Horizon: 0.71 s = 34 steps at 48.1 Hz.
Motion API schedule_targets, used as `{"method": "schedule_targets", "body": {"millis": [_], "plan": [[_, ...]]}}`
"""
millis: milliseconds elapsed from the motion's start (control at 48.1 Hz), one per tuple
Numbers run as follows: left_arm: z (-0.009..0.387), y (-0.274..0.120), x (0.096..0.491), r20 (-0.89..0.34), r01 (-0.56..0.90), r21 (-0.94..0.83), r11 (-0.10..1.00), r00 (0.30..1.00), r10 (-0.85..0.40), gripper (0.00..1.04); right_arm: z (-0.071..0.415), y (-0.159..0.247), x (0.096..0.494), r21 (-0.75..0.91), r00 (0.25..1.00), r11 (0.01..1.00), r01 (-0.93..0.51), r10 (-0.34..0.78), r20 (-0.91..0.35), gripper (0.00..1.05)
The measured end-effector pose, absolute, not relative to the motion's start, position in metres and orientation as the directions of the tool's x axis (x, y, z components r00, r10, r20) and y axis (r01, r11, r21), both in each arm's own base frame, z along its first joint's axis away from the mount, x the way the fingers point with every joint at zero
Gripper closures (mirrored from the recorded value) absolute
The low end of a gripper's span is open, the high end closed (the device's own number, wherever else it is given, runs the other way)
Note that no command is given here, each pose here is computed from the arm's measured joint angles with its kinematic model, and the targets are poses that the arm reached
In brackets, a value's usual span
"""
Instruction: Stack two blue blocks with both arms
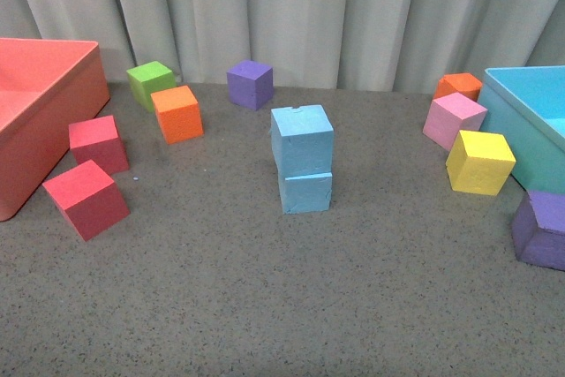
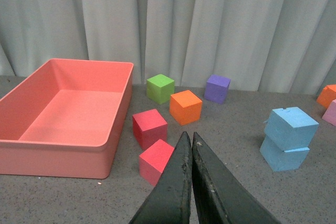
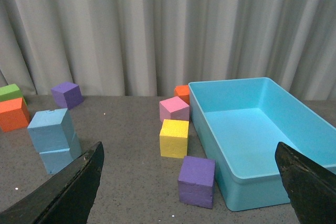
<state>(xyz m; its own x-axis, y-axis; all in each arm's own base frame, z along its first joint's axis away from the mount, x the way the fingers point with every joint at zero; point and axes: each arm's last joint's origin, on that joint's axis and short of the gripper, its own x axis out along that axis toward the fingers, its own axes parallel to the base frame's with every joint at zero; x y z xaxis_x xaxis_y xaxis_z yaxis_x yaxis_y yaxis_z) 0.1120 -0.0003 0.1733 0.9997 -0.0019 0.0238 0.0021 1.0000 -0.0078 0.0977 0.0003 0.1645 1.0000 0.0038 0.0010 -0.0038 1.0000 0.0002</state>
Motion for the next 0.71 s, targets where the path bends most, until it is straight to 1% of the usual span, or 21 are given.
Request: {"method": "schedule_targets", "body": {"millis": [312,395,478,582,624,707], "plan": [[0.173,0.0,0.107,0.023,0.002,-0.008,1.0,1.0,-0.002,1.01,0.164,0.0,0.098,0.0,1.0,1.0,-0.003,0.003,0.001,0.1],[0.168,0.0,0.101,-0.011,0.003,-0.007,1.0,1.0,-0.003,1.01,0.164,0.0,0.098,0.0,1.0,1.0,-0.004,0.004,0.001,0.1],[0.17,0.0,0.097,0.014,0.003,-0.007,1.0,1.0,-0.003,1.01,0.164,0.0,0.098,0.0,1.0,1.0,-0.003,0.003,0.001,0.1],[0.17,0.0,0.097,0.016,0.002,-0.008,1.0,1.0,-0.002,1.01,0.164,0.0,0.098,0.0,1.0,1.0,-0.004,0.004,0.001,0.1],[0.17,0.0,0.097,0.016,0.002,-0.008,1.0,1.0,-0.002,0.93,0.164,0.0,0.098,0.0,1.0,1.0,-0.004,0.004,0.001,0.1],[0.17,0.0,0.097,0.017,0.002,-0.008,1.0,1.0,-0.002,0.74,0.164,0.0,0.098,0.0,1.0,1.0,-0.004,0.004,0.001,0.1]]}}
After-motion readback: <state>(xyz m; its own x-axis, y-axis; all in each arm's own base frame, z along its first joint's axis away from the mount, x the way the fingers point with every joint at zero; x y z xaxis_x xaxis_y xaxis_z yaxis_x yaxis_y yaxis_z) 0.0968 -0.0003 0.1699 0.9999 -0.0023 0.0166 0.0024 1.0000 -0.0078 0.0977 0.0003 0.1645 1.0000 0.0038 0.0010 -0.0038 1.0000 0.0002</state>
